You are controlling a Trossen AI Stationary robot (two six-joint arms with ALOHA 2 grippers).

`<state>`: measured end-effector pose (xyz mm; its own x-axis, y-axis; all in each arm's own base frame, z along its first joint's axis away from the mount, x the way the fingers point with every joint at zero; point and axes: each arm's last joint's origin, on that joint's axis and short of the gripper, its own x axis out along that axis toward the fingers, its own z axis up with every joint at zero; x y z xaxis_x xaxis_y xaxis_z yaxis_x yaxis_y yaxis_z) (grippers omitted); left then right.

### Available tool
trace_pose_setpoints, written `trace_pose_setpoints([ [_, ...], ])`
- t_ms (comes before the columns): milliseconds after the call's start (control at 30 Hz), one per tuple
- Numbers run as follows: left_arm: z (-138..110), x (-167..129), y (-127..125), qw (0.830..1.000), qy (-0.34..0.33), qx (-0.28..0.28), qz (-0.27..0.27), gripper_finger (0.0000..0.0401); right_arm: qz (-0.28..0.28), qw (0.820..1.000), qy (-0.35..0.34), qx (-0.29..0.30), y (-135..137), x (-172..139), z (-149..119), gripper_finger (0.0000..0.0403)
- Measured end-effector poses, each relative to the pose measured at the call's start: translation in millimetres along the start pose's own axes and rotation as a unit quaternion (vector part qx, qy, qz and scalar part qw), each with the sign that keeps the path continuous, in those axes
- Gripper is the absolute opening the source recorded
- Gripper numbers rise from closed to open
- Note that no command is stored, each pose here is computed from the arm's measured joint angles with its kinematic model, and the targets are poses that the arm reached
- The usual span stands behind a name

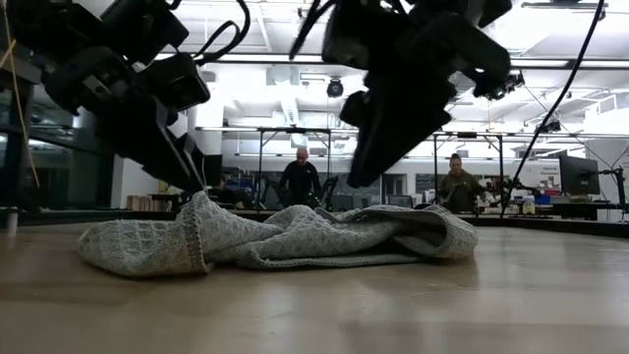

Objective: Fold microfiber towels
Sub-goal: Fold the gray microfiber towel

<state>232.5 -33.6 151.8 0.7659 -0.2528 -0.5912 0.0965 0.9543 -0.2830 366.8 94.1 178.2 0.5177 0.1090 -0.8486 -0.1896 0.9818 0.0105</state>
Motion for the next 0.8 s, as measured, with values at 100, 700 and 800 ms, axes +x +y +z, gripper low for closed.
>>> trace_pose_setpoints([
  [100, 0.1, 0.0, 0.1, 1.0, 0.0, 0.002, 0.0, 0.0142, -0.001, 1.0, -0.003, 0.002, -1.6, 0.1, 0.7, 0.0096],
  [700, -0.5, -0.1, 0.3, 1.0, 0.002, 0.002, 0.003, 0.0142, 0.009, 1.0, -0.016, 0.006, -9.0, 22.9, 0.9, 0.0097],
  [800, -0.4, -0.1, 0.2, 1.0, 0.002, 0.002, 0.003, 0.0142, 0.005, 1.0, -0.015, 0.006, -9.8, 22.9, 0.6, 0.0097],
])
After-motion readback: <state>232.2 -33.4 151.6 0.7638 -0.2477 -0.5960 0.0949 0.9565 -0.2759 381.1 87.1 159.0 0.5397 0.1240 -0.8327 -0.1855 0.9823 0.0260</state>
